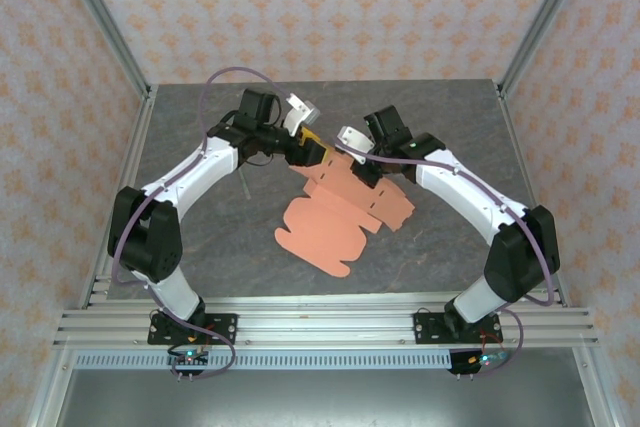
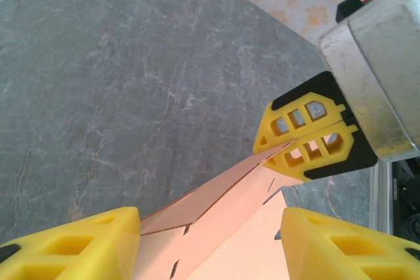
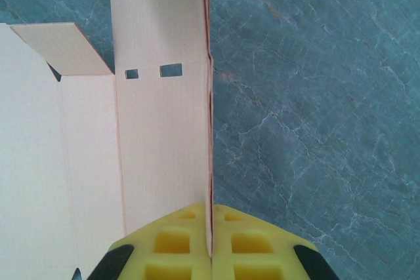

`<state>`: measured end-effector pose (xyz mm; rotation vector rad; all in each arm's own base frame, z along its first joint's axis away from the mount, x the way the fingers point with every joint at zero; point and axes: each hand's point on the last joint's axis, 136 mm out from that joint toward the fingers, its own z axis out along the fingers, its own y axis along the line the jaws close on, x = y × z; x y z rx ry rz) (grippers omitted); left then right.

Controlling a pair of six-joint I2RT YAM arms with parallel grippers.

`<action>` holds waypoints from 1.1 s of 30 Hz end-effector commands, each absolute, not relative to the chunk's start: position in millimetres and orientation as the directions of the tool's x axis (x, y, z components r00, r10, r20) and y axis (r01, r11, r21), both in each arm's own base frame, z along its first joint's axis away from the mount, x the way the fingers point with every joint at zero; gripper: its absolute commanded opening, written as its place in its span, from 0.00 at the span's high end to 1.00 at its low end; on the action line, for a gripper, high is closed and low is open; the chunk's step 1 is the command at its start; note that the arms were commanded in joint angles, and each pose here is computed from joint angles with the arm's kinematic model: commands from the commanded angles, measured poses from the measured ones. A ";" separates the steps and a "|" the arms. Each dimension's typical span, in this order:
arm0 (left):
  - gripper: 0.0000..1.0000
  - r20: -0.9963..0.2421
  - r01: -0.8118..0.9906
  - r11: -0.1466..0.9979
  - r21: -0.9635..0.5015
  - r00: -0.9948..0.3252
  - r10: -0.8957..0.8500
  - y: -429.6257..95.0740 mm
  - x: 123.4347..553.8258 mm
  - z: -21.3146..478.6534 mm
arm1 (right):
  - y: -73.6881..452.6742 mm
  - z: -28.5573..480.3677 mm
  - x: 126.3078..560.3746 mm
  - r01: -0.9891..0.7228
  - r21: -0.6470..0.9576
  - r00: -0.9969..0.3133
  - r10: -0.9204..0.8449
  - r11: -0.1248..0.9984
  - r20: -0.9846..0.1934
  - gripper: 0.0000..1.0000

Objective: Fold the paper box

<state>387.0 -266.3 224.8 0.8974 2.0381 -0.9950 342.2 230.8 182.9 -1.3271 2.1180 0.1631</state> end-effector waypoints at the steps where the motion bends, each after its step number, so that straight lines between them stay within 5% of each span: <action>1: 0.41 -0.799 0.833 0.410 -0.372 -0.512 0.315 -273.8 381.3 224.4 | 237.1 197.2 341.4 -0.861 -0.209 -0.268 -0.762 0.464 -0.589 1.00; 14: 0.62 -0.808 0.866 0.314 -0.389 -0.484 0.336 -283.8 355.7 231.4 | 236.2 194.5 353.7 -0.824 -0.183 -0.348 -0.733 0.537 -0.584 1.00; 33: 0.57 -0.818 0.842 0.355 -0.406 -0.508 0.270 -295.7 367.8 221.2 | 245.6 200.7 359.4 -0.800 -0.119 -0.394 -0.664 0.588 -0.635 1.00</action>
